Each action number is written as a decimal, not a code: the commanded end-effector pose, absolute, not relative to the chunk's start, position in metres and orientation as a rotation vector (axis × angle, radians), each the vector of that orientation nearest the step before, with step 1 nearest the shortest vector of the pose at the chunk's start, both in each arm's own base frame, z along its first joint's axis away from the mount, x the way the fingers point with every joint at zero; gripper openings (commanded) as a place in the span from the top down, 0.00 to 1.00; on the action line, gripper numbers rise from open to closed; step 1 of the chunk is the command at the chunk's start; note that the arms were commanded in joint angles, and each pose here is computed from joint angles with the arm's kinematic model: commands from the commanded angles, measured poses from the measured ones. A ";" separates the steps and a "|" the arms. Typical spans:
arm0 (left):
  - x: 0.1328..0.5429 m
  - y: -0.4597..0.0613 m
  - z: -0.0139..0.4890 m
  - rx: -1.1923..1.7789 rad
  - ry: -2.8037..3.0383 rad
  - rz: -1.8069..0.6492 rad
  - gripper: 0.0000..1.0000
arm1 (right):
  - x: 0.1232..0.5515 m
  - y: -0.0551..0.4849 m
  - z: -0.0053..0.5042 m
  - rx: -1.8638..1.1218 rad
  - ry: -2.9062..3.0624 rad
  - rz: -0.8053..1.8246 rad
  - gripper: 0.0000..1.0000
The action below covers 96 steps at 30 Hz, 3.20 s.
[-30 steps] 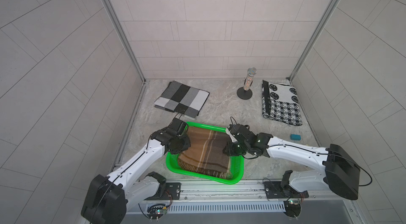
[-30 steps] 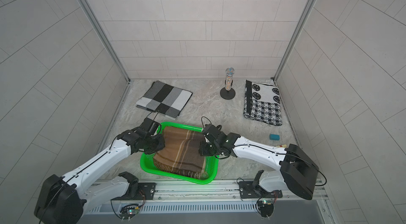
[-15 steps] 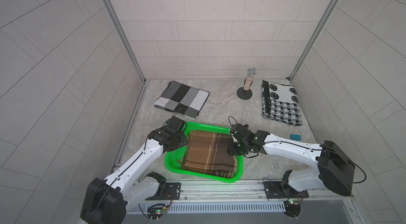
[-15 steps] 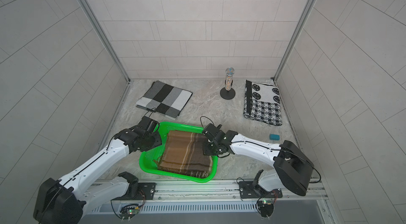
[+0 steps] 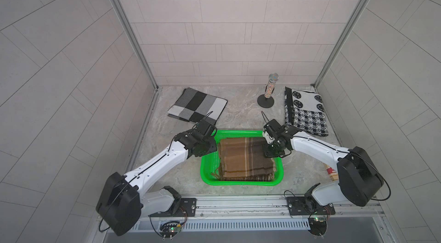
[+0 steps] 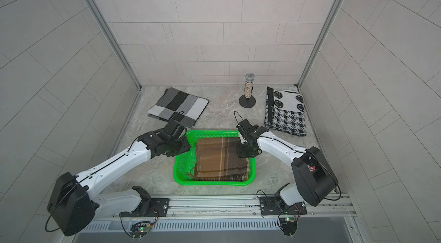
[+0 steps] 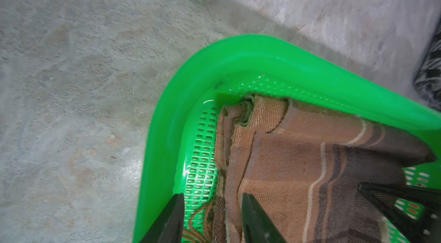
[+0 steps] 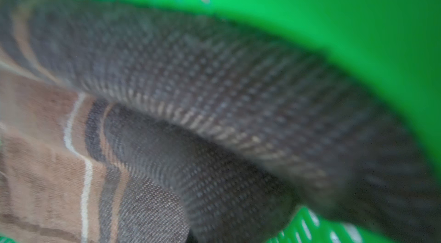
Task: Put the folded scarf in the basket
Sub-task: Place the scarf in the basket, then adjust the scarf at the center of the board.
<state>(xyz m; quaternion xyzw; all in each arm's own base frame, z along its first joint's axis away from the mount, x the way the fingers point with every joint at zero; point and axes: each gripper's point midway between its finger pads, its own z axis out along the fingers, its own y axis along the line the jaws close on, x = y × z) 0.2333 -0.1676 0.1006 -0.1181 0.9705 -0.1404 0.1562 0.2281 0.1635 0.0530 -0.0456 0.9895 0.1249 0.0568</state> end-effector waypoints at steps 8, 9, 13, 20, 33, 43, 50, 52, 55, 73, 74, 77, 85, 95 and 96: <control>0.228 -0.205 0.069 -0.253 2.850 -0.345 0.56 | 0.189 0.155 0.030 -0.169 3.172 0.243 1.00; 0.228 -0.206 0.068 -0.251 2.850 -0.339 0.56 | 0.189 0.156 0.027 -0.174 3.179 0.242 1.00; 0.228 -0.214 0.066 -0.247 2.843 -0.360 0.60 | 0.187 0.162 0.020 -0.203 3.195 0.248 1.00; 0.219 -0.218 0.043 -0.192 2.899 -0.267 0.57 | 0.189 0.167 0.024 -0.214 3.185 0.281 0.98; 0.219 -0.191 0.022 -0.175 2.889 -0.060 0.75 | 0.201 0.158 0.067 -0.115 3.039 0.264 0.44; 0.223 -0.176 0.041 -0.158 2.831 0.011 0.89 | 0.208 0.137 0.092 -0.001 2.928 0.166 0.37; 0.221 -0.172 0.056 -0.164 2.811 -0.010 0.92 | 0.211 0.134 0.087 0.035 2.919 0.153 0.49; 0.218 -0.181 0.062 -0.186 2.815 -0.100 0.76 | 0.213 0.136 0.088 0.037 2.914 0.163 0.51; 0.212 -0.189 0.064 -0.218 2.837 -0.180 0.55 | 0.213 0.138 0.088 0.039 2.916 0.176 0.52; 0.193 -0.216 0.000 -0.215 3.005 -0.218 0.62 | 0.214 0.142 0.084 0.066 2.916 0.202 0.51; 0.193 -0.214 -0.002 -0.214 2.999 -0.203 0.68 | 0.215 0.141 0.084 0.066 2.913 0.198 0.51; 0.197 -0.204 -0.002 -0.207 2.968 -0.138 0.86 | 0.215 0.138 0.086 0.072 2.904 0.179 0.49; 0.199 -0.182 0.024 -0.145 2.912 -0.022 1.00 | 0.216 0.132 0.088 0.086 2.888 0.140 0.42; 0.198 -0.190 0.033 -0.112 2.936 -0.068 0.72 | 0.220 0.135 0.095 0.087 2.868 0.161 0.42; 0.200 -0.191 0.039 -0.119 2.918 -0.082 0.65 | 0.221 0.136 0.098 0.086 2.854 0.172 0.42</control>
